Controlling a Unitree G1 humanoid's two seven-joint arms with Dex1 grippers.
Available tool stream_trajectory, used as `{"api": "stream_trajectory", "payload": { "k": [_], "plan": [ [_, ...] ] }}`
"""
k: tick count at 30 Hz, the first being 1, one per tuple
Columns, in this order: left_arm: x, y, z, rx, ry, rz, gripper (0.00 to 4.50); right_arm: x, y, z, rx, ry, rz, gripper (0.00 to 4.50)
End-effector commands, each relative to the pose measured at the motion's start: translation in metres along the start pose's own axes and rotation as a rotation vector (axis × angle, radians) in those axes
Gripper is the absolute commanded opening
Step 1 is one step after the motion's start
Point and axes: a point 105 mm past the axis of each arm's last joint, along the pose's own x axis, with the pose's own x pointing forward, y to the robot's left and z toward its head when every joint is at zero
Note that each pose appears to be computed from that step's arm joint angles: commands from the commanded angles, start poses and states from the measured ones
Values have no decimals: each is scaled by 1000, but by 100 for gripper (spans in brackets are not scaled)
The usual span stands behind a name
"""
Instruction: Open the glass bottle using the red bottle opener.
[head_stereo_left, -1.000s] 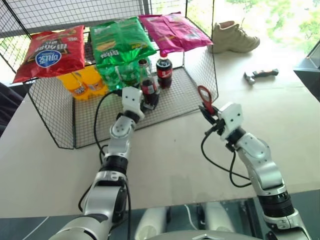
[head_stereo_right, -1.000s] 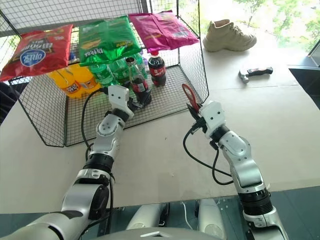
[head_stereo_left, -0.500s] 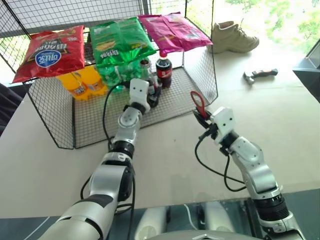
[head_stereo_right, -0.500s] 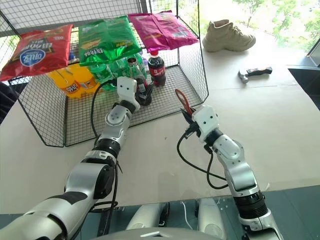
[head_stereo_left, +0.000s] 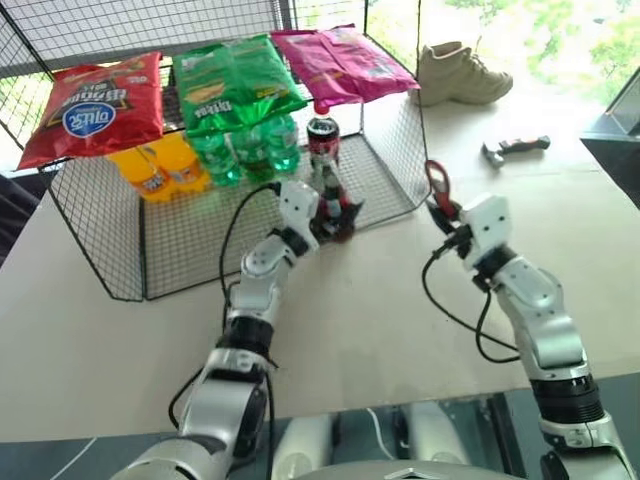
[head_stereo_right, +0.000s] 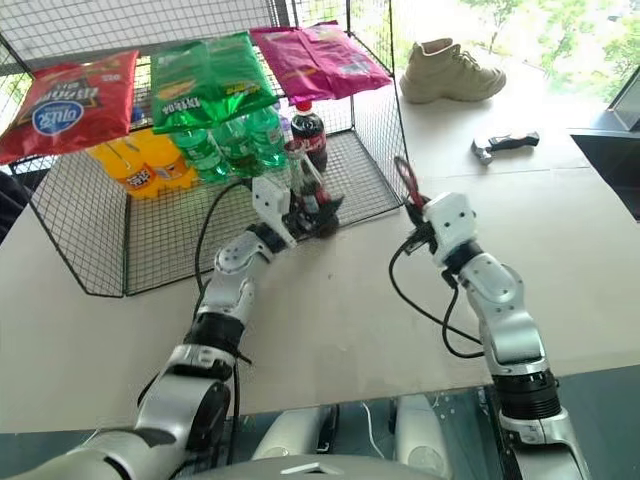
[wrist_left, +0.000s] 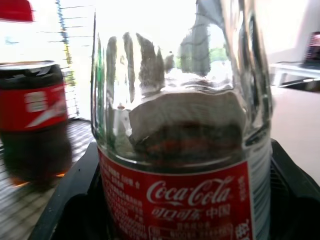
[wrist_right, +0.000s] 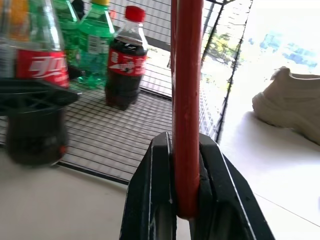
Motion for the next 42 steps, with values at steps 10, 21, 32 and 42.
{"api": "stream_trajectory", "payload": {
  "k": [10, 21, 32, 42],
  "plan": [
    [-13, -51, 2, 113, 52, -251, 283, 7, -23, 28, -40, -98, -50, 0],
    [-12, -51, 5, 76, -10, -215, 445, 7, -23, 26, -73, -89, -37, 0],
    [-10, -54, 40, 93, -130, -232, 445, 8, -23, 21, -87, -81, -25, 0],
    [-13, -60, 44, 40, -128, -276, 445, 10, -22, 19, -83, -83, -23, 0]
  ]
}}
